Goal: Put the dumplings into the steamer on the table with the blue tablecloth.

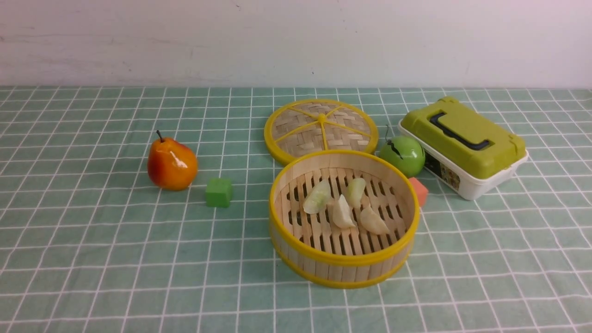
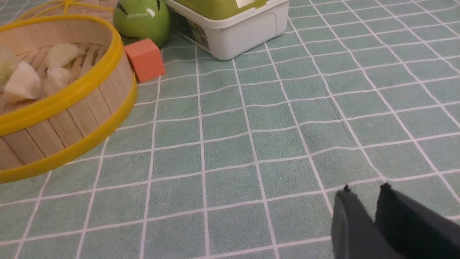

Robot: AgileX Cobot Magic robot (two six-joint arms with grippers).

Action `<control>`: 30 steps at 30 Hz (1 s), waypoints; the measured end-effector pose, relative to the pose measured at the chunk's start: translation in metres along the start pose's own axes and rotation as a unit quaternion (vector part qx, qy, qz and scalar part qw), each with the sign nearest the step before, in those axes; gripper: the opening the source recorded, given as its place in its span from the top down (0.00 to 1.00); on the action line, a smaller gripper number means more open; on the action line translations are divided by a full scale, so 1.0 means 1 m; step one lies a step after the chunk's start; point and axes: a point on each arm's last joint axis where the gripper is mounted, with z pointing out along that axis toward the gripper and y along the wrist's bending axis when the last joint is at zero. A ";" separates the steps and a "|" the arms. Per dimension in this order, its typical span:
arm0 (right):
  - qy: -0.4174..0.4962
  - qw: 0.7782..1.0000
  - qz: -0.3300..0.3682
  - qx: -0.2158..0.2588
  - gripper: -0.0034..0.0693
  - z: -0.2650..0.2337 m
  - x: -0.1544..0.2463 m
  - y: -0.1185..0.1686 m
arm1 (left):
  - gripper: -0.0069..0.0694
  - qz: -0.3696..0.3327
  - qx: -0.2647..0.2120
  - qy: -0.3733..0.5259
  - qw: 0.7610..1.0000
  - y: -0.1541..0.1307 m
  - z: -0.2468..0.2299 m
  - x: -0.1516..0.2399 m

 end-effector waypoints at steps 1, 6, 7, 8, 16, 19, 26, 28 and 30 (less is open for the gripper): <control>0.000 1.000 0.000 0.000 0.79 0.000 0.000 0.000 | 0.93 0.000 0.000 0.000 1.000 0.000 0.000 0.000; 0.000 1.000 0.000 0.000 0.78 0.000 0.000 0.000 | 0.93 0.000 0.000 0.000 1.000 0.000 0.000 0.000; 0.000 1.000 0.000 0.000 0.78 0.000 0.000 0.000 | 0.93 0.000 0.000 0.000 1.000 0.000 0.000 0.000; 0.000 1.000 0.000 0.000 0.78 0.000 0.000 0.000 | 0.93 0.000 0.000 0.000 1.000 0.000 0.000 0.000; 0.000 1.000 0.000 0.000 0.77 0.000 0.000 0.000 | 0.93 0.000 0.000 0.000 1.000 0.000 0.000 0.000; 0.000 1.000 0.000 0.000 0.76 0.000 0.000 0.000 | 0.93 0.000 0.000 0.000 1.000 0.000 0.000 0.000; 0.000 1.000 0.000 0.000 0.75 0.000 0.000 0.000 | 0.93 0.000 0.000 0.000 1.000 0.000 0.000 0.000; 0.000 1.000 0.000 0.000 0.75 0.000 0.000 0.000 | 0.92 0.000 0.000 0.000 1.000 0.000 0.000 0.000; 0.000 1.000 0.000 0.000 0.75 0.000 0.000 0.000 | 0.92 0.000 0.000 0.000 1.000 0.000 0.000 0.000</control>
